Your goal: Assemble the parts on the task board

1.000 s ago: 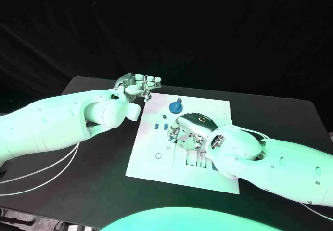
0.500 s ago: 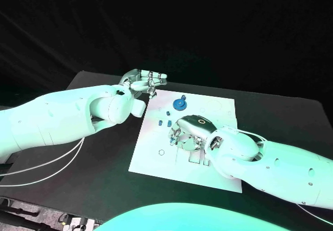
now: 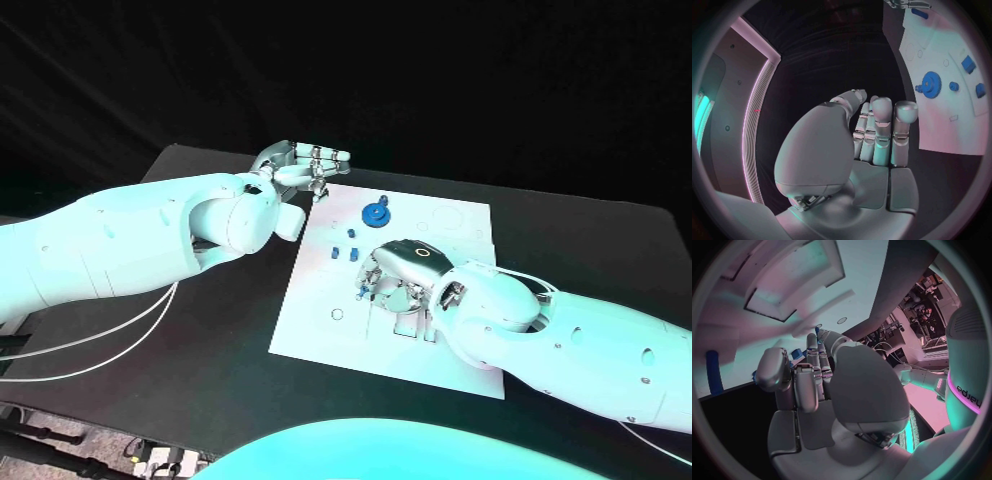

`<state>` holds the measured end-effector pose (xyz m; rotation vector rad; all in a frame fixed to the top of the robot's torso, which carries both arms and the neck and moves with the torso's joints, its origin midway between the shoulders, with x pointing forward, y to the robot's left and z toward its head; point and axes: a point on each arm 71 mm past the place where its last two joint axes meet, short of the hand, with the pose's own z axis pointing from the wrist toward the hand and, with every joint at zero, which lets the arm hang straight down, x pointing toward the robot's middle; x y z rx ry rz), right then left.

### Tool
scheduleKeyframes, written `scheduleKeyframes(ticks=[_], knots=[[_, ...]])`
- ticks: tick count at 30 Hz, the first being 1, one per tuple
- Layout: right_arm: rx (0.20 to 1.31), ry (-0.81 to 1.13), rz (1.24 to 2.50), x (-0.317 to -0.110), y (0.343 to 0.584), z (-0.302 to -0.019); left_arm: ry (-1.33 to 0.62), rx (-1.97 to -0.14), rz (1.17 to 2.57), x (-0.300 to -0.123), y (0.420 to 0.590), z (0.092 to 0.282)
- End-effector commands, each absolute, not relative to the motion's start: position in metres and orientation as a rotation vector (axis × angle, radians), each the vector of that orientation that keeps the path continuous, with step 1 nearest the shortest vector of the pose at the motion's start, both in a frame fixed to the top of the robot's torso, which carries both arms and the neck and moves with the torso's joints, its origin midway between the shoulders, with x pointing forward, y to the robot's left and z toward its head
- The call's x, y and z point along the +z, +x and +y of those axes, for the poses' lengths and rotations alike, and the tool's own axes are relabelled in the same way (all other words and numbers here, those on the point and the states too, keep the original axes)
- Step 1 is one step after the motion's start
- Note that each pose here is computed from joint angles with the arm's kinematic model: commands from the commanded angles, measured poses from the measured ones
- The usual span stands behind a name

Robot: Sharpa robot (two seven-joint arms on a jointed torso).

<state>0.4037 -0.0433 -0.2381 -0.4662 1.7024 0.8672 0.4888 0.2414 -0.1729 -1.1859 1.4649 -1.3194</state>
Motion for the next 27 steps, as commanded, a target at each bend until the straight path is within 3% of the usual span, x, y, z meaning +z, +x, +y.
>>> scheduleKeyframes(ticks=[1,27], knots=[[0.852,-0.506,1.72,-0.2413,0.4028,-0.0423,-1.18,-1.343,1.473,-0.1717,0.4885,0.2383],[0.872,-0.503,1.711,-0.2441,0.3997,-0.0383,-1.183,-1.34,1.478,-0.1721,0.4885,0.2391]])
